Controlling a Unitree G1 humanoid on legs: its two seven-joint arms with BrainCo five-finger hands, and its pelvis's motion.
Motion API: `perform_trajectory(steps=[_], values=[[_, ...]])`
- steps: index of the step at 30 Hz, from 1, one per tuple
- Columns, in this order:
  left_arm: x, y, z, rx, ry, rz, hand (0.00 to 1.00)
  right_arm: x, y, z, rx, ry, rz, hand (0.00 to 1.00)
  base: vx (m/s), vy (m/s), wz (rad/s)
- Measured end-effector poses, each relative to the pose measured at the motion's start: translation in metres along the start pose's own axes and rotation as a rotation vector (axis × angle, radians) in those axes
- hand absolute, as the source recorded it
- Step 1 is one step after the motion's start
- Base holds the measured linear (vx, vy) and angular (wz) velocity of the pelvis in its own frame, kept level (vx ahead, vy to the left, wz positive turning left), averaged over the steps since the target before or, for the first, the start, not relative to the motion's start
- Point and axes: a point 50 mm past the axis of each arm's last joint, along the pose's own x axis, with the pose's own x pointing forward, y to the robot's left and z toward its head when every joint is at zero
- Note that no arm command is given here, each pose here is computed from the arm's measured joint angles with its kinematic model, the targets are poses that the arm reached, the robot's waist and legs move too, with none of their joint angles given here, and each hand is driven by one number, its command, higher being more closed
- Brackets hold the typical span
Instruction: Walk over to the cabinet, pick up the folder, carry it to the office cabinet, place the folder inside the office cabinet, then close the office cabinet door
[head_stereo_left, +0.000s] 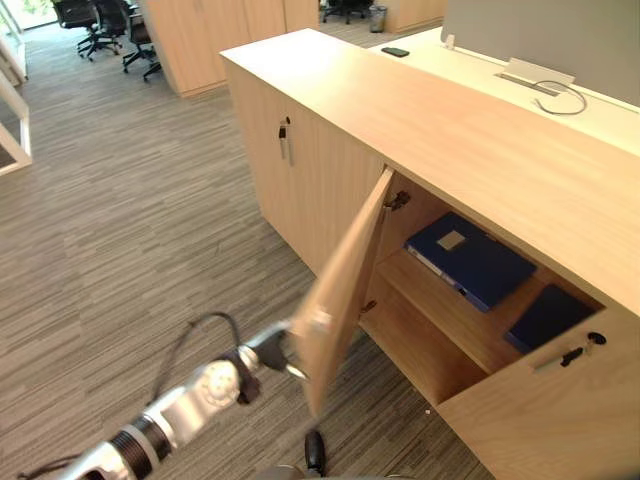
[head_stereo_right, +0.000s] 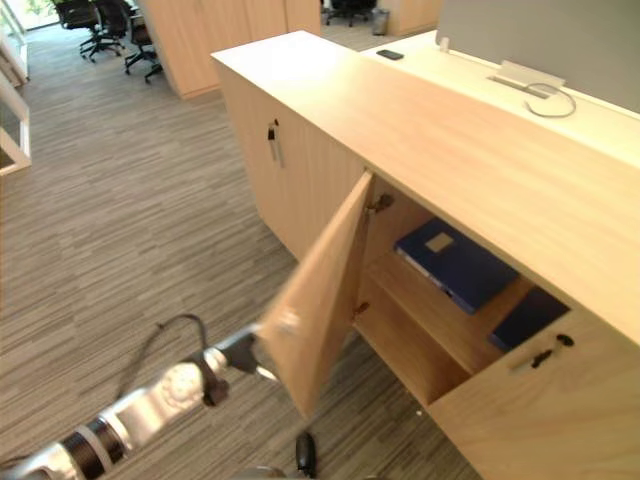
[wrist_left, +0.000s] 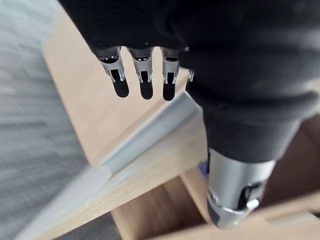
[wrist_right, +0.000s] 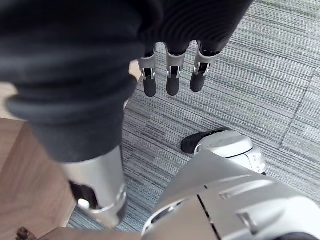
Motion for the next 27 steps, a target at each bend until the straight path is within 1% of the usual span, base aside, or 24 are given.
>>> perform_trajectory(steps=[1,4,6,11,12,13,14,16,17,19,22,23,25,27], values=[[0.006,-0.02,0.024,-0.051,-0.131,-0.089,0.0,0.0,0.002,0.0,-0.025,0.001,0.007,0.0,-0.13,0.036,-0.1],[0.009,-0.031,0.053,-0.123,-0.29,-0.13,0.0,0.0,0.002,0.001,-0.056,-0.001,0.008,0.0,-0.09,0.004,-0.21],[0.008,-0.032,0.056,-0.149,-0.316,-0.13,0.0,0.0,0.0,0.002,-0.096,-0.004,0.007,0.0,-0.1,-0.014,-0.33],[0.003,-0.046,0.045,-0.299,-0.27,-0.089,0.0,0.001,-0.001,0.01,-0.135,-0.03,0.005,0.0,-0.06,-0.023,-0.42],[0.004,-0.046,0.038,-0.367,-0.247,-0.042,0.0,0.001,0.003,0.017,-0.196,-0.051,0.018,0.0,-0.06,-0.024,-1.01],[0.004,-0.043,0.027,-0.443,-0.209,0.032,0.0,0.002,0.01,0.028,-0.224,-0.081,0.028,0.0,-0.05,-0.026,-1.04],[0.003,-0.04,0.02,-0.477,-0.184,0.069,0.0,0.002,0.013,0.032,-0.24,-0.096,0.036,0.0,-0.03,-0.046,-1.05],[0.0,-0.035,-0.013,-0.581,-0.053,0.181,0.0,0.001,0.016,0.034,-0.269,-0.109,0.045,0.0,0.01,-0.086,-0.84],[-0.002,-0.036,-0.022,-0.603,-0.018,0.205,0.0,0.001,0.015,0.033,-0.269,-0.105,0.044,0.0,0.03,-0.1,-0.63],[-0.01,-0.045,-0.052,-0.692,0.129,0.309,0.0,0.001,0.012,0.029,-0.26,-0.099,0.034,0.0,0.06,-0.108,-0.64],[-0.021,-0.054,-0.081,-0.745,0.296,0.413,0.0,0.001,0.014,0.024,-0.235,-0.084,0.03,0.0,0.07,-0.173,-0.51],[-0.029,-0.059,-0.096,-0.801,0.387,0.475,0.0,0.001,0.012,0.02,-0.214,-0.074,0.025,0.0,0.09,-0.24,-0.65],[-0.051,-0.072,-0.122,-0.955,0.534,0.616,0.0,0.0,0.008,0.009,-0.172,-0.042,0.011,0.0,0.17,-0.228,-0.67],[-0.076,-0.082,-0.142,-1.167,0.623,0.799,0.0,-0.001,0.002,-0.002,-0.079,-0.009,-0.016,0.0,0.18,-0.227,-0.46]])
